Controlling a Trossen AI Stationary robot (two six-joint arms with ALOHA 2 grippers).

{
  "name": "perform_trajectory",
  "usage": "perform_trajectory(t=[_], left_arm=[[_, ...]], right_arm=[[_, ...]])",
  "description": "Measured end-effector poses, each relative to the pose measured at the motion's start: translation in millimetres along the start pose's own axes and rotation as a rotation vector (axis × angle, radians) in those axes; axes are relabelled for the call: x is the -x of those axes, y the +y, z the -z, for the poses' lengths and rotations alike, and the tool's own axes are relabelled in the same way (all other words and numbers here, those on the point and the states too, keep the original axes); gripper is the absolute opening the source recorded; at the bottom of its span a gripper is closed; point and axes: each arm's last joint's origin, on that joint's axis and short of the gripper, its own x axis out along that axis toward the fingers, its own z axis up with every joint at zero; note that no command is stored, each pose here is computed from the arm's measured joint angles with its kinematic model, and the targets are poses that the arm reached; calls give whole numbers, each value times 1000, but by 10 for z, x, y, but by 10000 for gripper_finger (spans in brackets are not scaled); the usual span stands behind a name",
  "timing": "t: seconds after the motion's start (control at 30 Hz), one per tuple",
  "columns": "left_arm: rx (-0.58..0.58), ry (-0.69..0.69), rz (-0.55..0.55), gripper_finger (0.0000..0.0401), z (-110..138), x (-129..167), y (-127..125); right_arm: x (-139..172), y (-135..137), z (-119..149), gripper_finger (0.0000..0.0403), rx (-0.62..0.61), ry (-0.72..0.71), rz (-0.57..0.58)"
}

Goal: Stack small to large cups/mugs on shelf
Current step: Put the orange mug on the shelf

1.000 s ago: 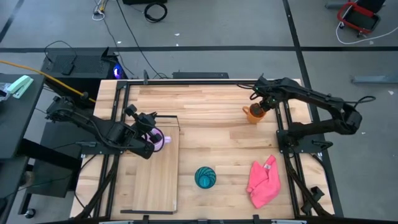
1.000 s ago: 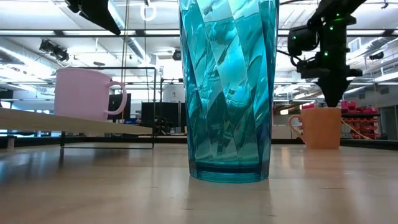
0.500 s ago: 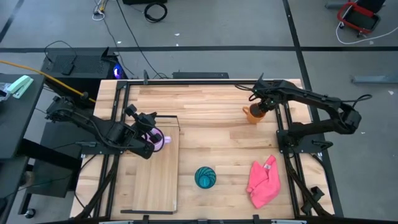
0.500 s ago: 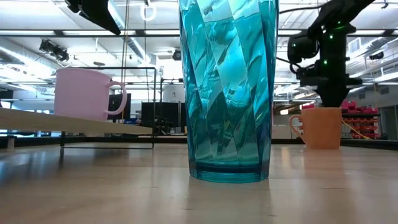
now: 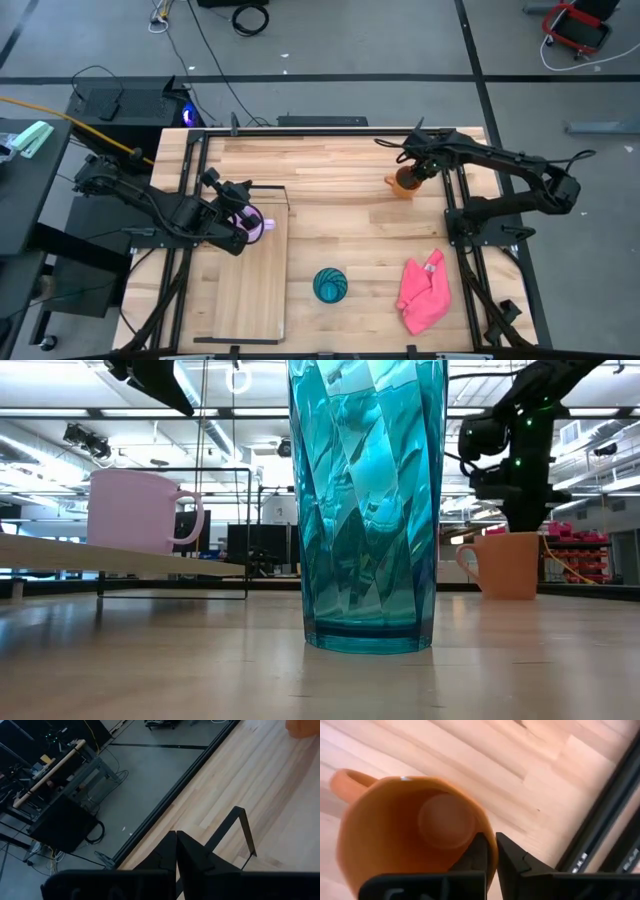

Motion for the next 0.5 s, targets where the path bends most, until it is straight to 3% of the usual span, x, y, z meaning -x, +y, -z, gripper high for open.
perform_trajectory(t=[0.27, 0.5], left_arm=[[1, 0, 0, 19, 0, 0, 0], [1, -3, -3, 22, -1, -1, 1]], right_arm=[[11, 50, -49, 17, 114, -51, -35], [224, 232, -120, 15, 240, -127, -74]])
